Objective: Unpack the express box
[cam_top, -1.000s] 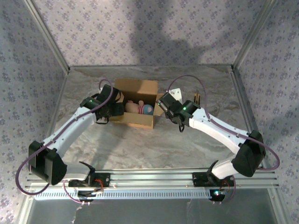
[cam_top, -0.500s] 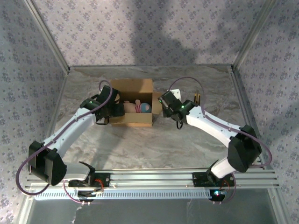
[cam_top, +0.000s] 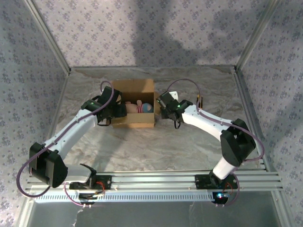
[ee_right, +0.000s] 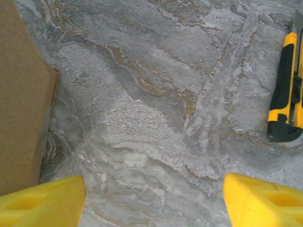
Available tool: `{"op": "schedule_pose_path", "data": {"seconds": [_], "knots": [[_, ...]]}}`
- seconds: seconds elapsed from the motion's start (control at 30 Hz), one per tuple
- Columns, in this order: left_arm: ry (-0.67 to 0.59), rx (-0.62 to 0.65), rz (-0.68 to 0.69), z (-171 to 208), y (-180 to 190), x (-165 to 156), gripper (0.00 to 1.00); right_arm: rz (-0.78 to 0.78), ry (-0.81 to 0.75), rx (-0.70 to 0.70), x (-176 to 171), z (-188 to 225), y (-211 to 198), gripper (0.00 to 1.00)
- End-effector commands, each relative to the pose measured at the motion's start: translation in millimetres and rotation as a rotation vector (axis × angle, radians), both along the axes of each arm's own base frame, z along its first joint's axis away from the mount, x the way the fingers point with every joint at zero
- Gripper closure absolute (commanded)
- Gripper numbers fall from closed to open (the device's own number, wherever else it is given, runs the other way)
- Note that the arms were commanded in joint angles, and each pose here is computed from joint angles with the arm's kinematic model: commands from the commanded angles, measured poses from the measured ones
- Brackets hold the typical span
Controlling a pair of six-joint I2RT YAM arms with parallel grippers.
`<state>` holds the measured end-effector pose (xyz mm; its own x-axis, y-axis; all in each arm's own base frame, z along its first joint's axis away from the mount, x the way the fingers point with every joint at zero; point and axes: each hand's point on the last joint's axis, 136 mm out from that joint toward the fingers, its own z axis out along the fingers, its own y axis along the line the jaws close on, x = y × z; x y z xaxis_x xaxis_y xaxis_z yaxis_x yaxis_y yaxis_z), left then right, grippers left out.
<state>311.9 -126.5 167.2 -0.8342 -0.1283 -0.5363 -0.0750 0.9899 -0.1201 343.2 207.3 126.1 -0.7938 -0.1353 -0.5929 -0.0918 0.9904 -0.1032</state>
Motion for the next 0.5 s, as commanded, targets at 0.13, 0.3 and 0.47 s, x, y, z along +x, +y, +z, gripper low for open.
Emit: {"op": "schedule_pose_path", "data": {"seconds": [0.13, 0.3, 0.47], "knots": [[0.018, -0.044, -0.029, -5, -15, 5, 0.20, 0.009, -0.016, 0.077, 13, 7, 16, 0.22], [-0.009, -0.061, -0.031, -2, -21, 17, 0.21, -0.002, -0.026, 0.102, 20, 16, 7, 0.22], [-0.016, -0.068, -0.034, 0, -26, 25, 0.21, -0.006, -0.040, 0.093, 26, 27, -3, 0.22]]}}
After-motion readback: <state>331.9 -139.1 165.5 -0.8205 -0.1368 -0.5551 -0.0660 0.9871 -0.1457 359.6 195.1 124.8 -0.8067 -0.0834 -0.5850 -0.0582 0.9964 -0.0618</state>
